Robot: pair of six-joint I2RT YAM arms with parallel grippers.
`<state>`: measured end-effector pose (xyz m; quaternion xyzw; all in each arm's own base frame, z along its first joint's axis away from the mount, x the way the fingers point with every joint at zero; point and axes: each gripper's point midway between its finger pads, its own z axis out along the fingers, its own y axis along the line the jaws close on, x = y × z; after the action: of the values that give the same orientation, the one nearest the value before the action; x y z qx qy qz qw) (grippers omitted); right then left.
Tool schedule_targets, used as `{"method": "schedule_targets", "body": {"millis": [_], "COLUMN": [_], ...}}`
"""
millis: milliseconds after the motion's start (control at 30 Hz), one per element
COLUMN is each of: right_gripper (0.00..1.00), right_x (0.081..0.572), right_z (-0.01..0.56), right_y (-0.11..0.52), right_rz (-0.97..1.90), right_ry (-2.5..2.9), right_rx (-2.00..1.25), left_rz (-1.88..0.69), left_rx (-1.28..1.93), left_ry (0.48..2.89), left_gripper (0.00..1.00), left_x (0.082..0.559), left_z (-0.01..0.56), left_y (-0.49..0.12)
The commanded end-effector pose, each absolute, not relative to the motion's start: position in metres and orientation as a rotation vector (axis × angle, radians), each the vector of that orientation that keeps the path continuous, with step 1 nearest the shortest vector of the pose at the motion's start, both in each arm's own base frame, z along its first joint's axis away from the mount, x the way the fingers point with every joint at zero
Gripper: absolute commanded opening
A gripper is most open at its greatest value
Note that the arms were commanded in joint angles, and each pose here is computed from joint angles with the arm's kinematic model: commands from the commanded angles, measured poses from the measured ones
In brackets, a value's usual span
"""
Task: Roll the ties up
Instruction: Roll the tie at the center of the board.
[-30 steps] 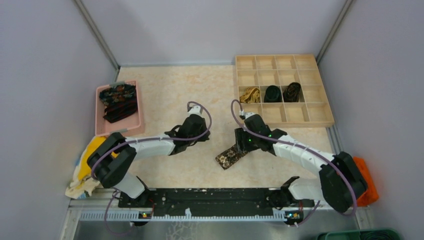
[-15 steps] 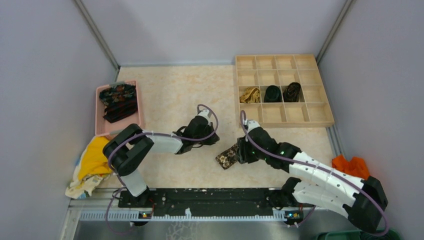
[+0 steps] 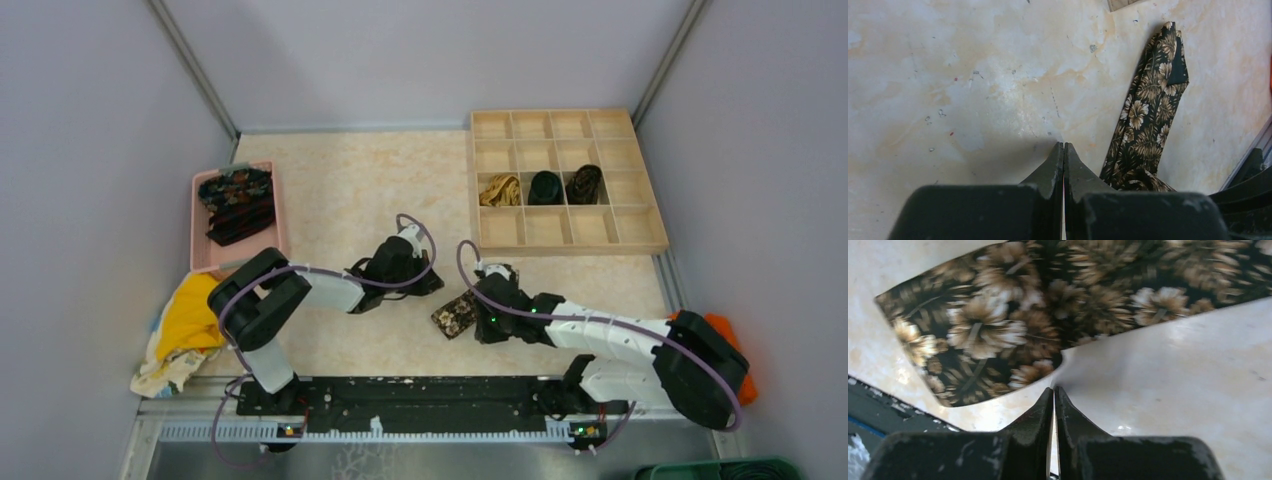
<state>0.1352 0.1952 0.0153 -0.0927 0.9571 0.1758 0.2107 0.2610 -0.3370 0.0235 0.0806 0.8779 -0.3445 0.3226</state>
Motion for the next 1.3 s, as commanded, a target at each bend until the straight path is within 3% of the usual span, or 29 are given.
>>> {"method": "schedule_targets", "body": {"millis": [0,400,800,933,1033,1133,1267], "right_gripper": [0.03,0.0,0.0,0.01,0.11,0.14,0.14], "right_x": [0.138,0.149,0.128,0.135,0.139,0.142,0.148], "right_z": [0.025,0.022,0.016,0.03,0.049,0.071,0.098], "right_y": [0.233,0.277,0.321,0.307,0.296,0.287,0.276], "right_rz": [0.571,0.53,0.55,0.455,0.419,0.411,0.388], "right_ry": [2.61,2.604,2.628,2.604,2.572,2.533,2.464], "right_rx": [-0.311,-0.409,-0.545,-0.539,-0.532,-0.533,-0.533], "left_rz": [-0.955,-0.975,-0.903,-0.691,-0.474,-0.308,-0.248], "left_rx": [0.234,0.244,0.244,0.111,-0.045,-0.18,-0.318], "left_ry": [2.339,2.344,2.332,2.353,2.35,2.339,2.271], "left_gripper": [0.0,0.0,0.0,0.0,0.0,0.0,0.0], "left_x": [0.24,0.207,0.201,0.224,0.244,0.25,0.25], "left_z": [0.016,0.022,0.027,0.022,0.023,0.027,0.047], "left_y": [-0.336,-0.31,-0.288,-0.268,-0.236,-0.204,-0.176]}}
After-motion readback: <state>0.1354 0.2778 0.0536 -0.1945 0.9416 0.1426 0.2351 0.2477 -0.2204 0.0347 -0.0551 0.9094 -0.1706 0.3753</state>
